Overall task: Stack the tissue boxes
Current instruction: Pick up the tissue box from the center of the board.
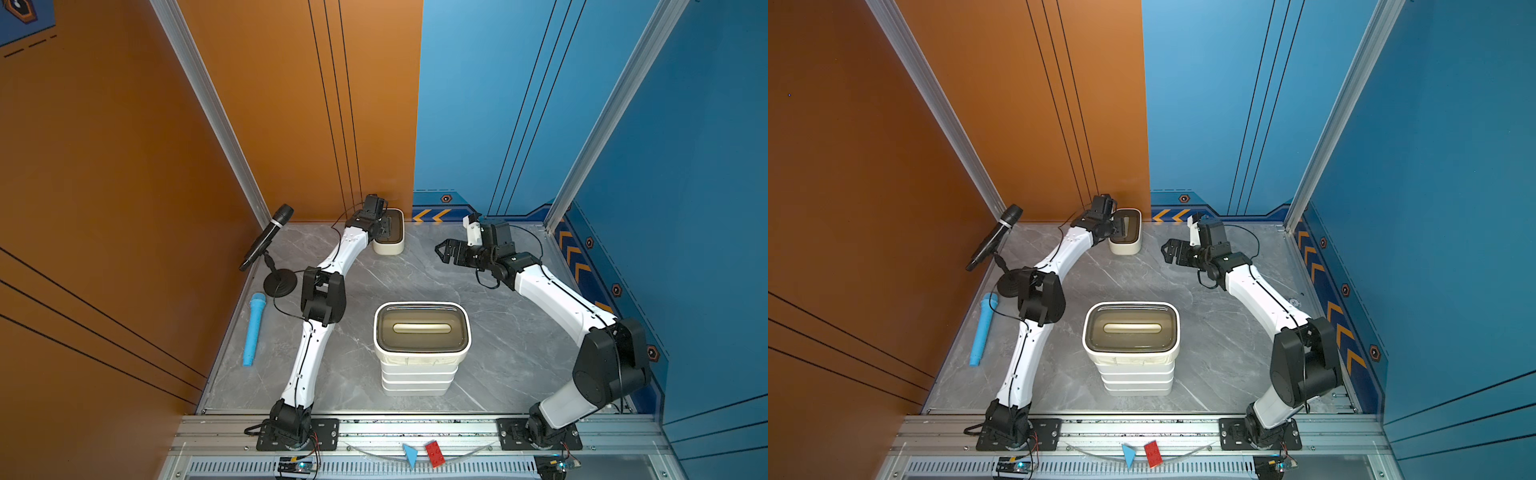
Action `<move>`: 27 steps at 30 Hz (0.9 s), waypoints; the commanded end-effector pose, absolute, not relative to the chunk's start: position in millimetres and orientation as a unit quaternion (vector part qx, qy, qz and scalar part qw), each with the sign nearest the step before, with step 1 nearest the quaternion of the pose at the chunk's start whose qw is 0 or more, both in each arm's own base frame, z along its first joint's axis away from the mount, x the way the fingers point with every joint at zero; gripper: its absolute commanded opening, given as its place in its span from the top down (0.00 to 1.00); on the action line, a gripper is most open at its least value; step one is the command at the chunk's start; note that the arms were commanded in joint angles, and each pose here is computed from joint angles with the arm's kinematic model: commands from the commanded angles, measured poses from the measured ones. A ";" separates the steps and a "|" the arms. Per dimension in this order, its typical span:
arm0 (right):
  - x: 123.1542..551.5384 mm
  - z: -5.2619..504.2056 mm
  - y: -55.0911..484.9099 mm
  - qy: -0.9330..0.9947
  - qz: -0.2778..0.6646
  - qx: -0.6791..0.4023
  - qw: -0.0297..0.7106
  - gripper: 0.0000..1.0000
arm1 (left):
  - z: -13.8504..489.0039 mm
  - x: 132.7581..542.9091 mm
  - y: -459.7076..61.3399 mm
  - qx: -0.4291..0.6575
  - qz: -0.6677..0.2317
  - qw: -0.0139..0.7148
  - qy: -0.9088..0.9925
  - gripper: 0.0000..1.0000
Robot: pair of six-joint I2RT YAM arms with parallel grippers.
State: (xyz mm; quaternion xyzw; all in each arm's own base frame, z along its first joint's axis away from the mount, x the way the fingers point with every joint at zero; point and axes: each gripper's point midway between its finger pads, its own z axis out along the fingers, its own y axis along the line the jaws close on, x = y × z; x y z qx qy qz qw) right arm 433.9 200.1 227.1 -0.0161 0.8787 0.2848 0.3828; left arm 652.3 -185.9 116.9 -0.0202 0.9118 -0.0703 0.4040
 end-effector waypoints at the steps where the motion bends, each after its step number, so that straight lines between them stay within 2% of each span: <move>1: 434.6 222.2 203.2 0.877 0.294 -0.032 0.379 0.00 | 108.6 658.6 -185.5 -0.037 -0.067 0.407 0.910 0.31; 27: 436.1 202.5 212.3 0.879 0.325 -0.037 0.346 0.00 | 81.9 668.8 -179.2 -0.053 -0.059 0.404 0.911 0.38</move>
